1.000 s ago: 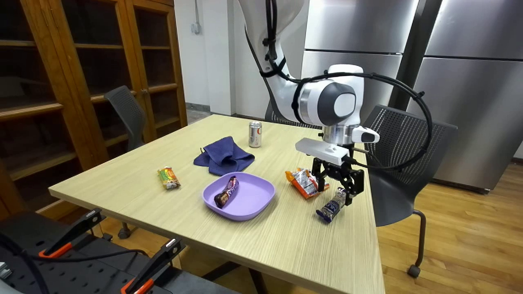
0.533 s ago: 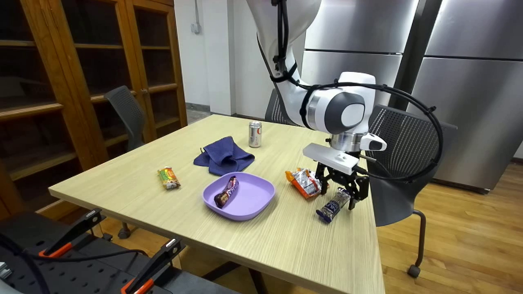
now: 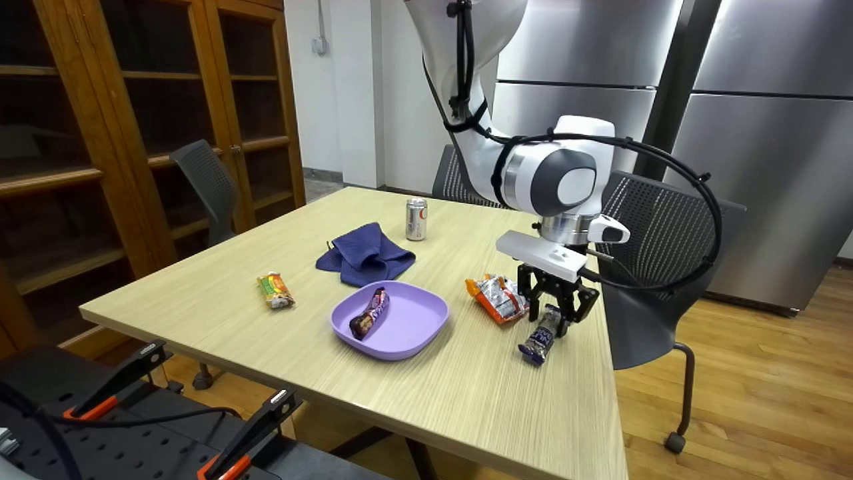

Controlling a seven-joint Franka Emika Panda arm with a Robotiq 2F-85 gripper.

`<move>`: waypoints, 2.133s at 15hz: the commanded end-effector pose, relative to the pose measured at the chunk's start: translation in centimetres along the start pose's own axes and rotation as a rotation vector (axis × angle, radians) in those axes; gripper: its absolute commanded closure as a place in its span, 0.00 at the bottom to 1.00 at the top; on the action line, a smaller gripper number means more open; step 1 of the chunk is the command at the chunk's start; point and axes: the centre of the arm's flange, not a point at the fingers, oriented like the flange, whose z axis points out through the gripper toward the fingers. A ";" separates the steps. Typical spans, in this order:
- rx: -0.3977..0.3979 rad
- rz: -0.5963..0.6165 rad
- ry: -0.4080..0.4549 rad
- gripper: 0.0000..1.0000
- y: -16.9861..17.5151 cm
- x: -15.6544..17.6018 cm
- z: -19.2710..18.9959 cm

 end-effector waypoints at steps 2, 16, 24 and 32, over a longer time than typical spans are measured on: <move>0.018 -0.021 0.002 0.81 0.6 0.4 -0.9; -0.034 -0.033 0.056 0.92 1.2 -2.5 -5.3; -0.055 -0.096 0.081 0.92 -2.1 -5.8 -8.0; -0.081 -0.238 0.083 0.92 -8.3 -8.8 -9.5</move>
